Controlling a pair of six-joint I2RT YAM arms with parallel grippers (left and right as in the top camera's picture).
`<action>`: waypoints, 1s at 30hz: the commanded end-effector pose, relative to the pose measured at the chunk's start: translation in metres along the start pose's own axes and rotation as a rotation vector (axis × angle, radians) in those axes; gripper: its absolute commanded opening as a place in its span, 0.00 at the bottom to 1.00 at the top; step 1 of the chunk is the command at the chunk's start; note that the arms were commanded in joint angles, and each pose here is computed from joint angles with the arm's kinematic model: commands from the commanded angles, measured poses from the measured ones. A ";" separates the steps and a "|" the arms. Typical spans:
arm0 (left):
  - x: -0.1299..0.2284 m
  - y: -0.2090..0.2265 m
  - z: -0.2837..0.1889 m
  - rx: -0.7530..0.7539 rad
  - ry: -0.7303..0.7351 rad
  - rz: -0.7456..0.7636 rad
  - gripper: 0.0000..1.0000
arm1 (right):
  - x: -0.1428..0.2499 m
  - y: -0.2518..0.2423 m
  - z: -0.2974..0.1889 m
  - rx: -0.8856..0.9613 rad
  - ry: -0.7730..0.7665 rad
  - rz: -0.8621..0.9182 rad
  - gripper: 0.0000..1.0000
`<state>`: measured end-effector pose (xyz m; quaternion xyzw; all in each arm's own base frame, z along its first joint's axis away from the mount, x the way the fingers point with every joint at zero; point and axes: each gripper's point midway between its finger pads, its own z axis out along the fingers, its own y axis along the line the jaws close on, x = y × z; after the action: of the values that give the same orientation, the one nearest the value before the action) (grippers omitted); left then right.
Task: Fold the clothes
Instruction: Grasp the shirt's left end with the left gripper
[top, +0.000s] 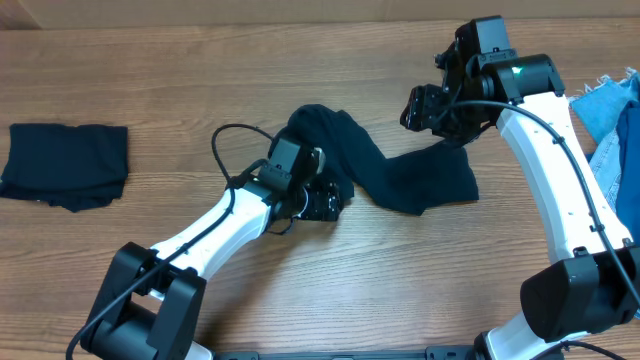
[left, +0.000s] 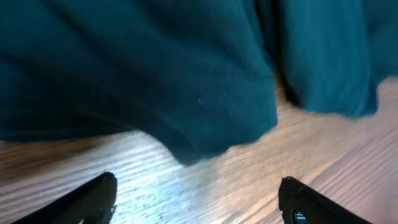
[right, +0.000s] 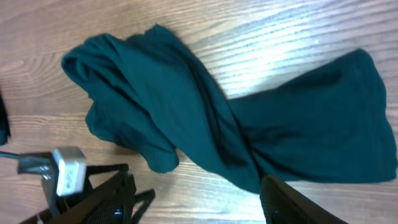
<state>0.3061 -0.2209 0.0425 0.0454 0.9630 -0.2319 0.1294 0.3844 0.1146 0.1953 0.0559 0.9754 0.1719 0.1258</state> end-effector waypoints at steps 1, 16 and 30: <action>-0.024 -0.007 -0.004 0.048 -0.072 -0.204 0.87 | 0.001 0.002 -0.008 0.000 -0.019 -0.011 0.68; -0.013 0.000 0.037 0.064 0.006 -0.367 0.77 | 0.001 0.002 -0.008 0.001 -0.020 -0.014 0.68; -0.068 -0.047 -0.045 0.225 -0.141 -0.254 0.04 | 0.001 0.001 -0.008 0.005 -0.020 -0.014 0.68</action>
<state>0.3230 -0.2522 0.0438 -0.1073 0.9337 -0.3354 0.0656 0.3837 0.1146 0.1950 0.0543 0.9757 0.1714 0.1248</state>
